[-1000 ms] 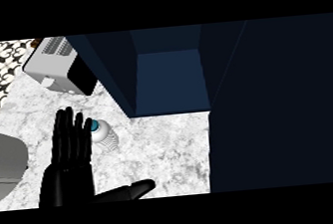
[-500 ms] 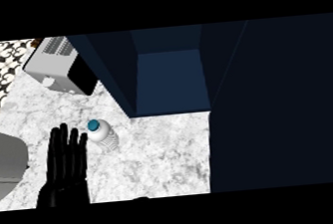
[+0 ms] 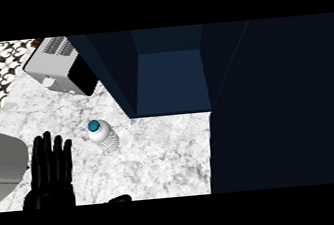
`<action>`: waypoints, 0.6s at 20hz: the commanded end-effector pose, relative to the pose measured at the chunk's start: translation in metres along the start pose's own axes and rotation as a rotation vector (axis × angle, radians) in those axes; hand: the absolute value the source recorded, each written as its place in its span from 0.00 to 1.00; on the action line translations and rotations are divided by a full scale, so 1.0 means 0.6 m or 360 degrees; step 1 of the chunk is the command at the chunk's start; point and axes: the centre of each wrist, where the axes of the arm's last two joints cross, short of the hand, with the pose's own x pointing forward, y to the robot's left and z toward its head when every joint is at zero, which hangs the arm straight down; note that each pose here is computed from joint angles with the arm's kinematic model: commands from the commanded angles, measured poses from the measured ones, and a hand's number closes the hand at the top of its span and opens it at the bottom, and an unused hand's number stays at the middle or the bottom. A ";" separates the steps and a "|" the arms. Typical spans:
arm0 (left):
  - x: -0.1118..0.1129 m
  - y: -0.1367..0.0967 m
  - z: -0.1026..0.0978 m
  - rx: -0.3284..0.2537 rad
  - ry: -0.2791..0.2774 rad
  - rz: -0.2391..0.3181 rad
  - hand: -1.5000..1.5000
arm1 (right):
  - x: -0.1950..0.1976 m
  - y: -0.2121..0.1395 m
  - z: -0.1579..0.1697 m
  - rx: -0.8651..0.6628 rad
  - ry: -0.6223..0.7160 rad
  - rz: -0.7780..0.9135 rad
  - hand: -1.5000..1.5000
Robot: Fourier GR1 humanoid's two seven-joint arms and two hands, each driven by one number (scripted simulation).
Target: Pick up the bottled water, place it into the cabinet and close the cabinet
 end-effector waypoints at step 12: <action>-0.091 0.110 -0.036 0.0050 0.0032 -0.0194 0.00 | 0.001 0.003 0.014 0.0009 -0.0019 0.0012 0.00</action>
